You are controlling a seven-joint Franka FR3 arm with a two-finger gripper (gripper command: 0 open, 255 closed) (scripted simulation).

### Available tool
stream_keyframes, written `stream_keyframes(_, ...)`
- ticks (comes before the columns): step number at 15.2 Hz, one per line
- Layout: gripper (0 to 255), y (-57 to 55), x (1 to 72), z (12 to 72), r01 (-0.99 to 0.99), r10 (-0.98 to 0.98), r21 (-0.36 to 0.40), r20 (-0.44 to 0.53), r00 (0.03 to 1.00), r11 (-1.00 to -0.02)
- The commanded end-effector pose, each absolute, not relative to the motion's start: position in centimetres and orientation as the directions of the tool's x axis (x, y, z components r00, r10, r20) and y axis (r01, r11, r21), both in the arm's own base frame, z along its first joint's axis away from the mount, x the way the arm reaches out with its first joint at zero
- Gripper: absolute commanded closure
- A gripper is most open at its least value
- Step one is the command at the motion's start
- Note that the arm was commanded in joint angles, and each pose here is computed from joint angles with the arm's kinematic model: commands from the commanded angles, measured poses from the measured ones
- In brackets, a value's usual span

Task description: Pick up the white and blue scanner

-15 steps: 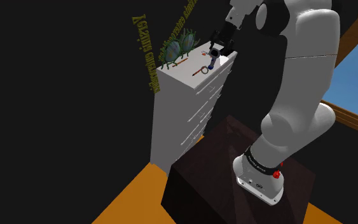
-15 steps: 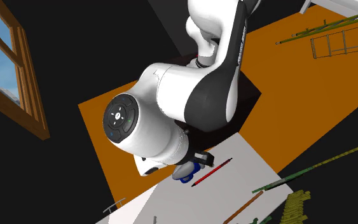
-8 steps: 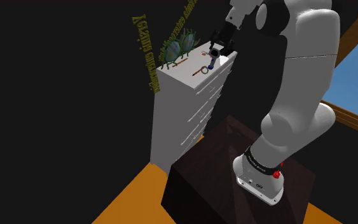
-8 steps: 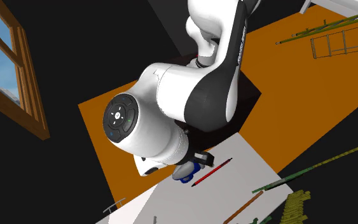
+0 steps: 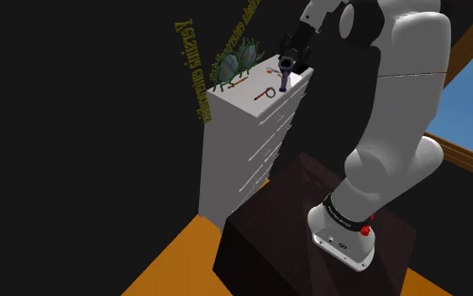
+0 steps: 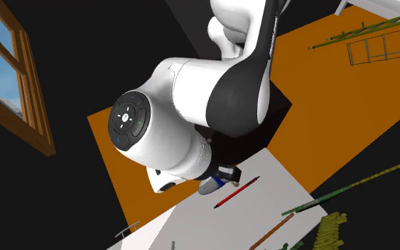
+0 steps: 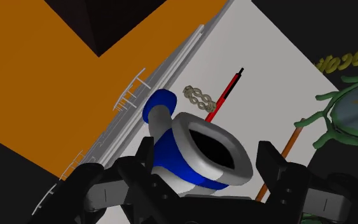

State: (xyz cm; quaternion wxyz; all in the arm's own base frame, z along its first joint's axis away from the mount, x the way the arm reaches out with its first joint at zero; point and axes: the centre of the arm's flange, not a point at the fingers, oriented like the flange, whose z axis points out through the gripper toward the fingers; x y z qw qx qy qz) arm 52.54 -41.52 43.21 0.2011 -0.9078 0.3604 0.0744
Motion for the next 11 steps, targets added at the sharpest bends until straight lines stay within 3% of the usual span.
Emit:
stream_keyframes(1,255,-41.5,52.5,44.3,-0.684,-0.624,-0.311,-0.280,0.729,-0.659)
stream_keyframes(11,255,-41.5,52.5,48.6,-0.684,-0.624,-0.311,-0.280,0.729,-0.659)
